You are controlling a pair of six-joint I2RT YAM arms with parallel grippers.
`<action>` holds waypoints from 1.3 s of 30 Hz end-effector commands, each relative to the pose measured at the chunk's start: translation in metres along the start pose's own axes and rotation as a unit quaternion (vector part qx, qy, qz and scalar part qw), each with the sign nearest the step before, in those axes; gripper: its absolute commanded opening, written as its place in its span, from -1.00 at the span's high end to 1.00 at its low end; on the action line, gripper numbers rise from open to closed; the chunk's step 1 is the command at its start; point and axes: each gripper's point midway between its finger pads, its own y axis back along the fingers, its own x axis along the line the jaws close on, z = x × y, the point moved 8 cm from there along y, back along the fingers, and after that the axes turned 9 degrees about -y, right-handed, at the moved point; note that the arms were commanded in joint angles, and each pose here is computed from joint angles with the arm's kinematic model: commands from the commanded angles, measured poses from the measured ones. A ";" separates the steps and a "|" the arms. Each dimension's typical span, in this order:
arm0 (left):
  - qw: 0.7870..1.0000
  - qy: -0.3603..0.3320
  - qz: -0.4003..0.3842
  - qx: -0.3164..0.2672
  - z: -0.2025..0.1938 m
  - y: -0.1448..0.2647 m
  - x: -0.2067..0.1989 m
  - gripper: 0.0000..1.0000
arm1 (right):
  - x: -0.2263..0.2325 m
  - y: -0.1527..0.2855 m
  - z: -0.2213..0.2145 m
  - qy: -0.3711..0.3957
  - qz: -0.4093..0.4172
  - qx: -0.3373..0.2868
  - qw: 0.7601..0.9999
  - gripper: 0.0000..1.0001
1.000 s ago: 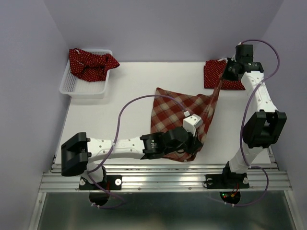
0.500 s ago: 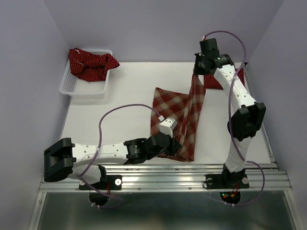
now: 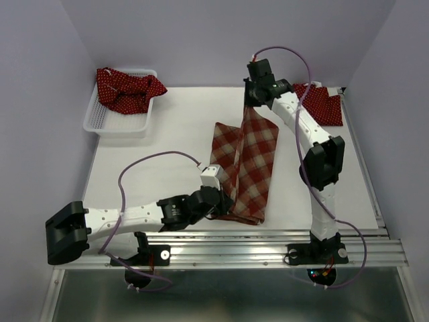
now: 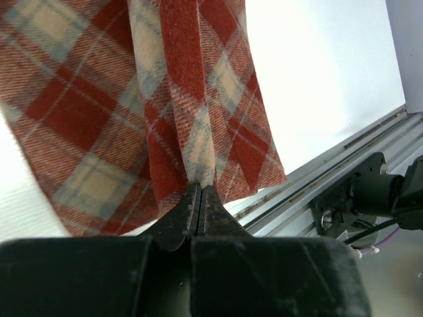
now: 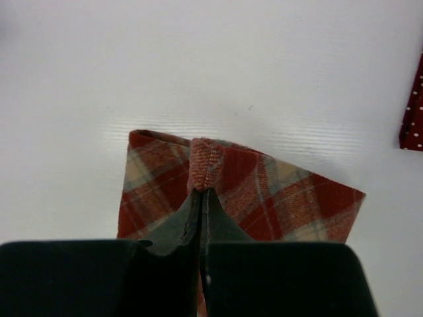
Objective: Fold and stack the skirts
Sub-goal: Fold the skirt
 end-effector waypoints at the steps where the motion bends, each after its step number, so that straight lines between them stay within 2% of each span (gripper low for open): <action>1: 1.000 0.009 0.025 0.002 -0.002 0.013 0.016 1.00 | 0.038 0.004 0.037 -0.015 0.054 -0.109 0.993 0.99; 10: 0.999 0.032 0.013 0.017 -0.015 0.020 0.037 1.00 | 0.065 -0.028 0.013 -0.004 0.077 -0.092 0.993 0.99; 18: 0.998 0.046 -0.002 0.046 -0.030 0.009 0.038 1.00 | 0.068 -0.054 0.002 -0.012 0.055 -0.092 0.994 0.99; 21: 0.997 0.048 -0.025 0.048 -0.027 0.010 0.031 1.00 | 0.064 -0.047 0.008 -0.011 0.037 -0.108 0.993 0.99; 28: 0.990 0.037 -0.135 0.022 0.003 0.019 -0.008 1.00 | 0.045 -0.005 0.030 -0.013 -0.026 -0.156 0.987 0.99; 39: 0.979 -0.032 -0.196 0.047 0.020 -0.008 -0.081 1.00 | -0.040 0.038 0.065 -0.048 -0.086 -0.173 0.980 0.99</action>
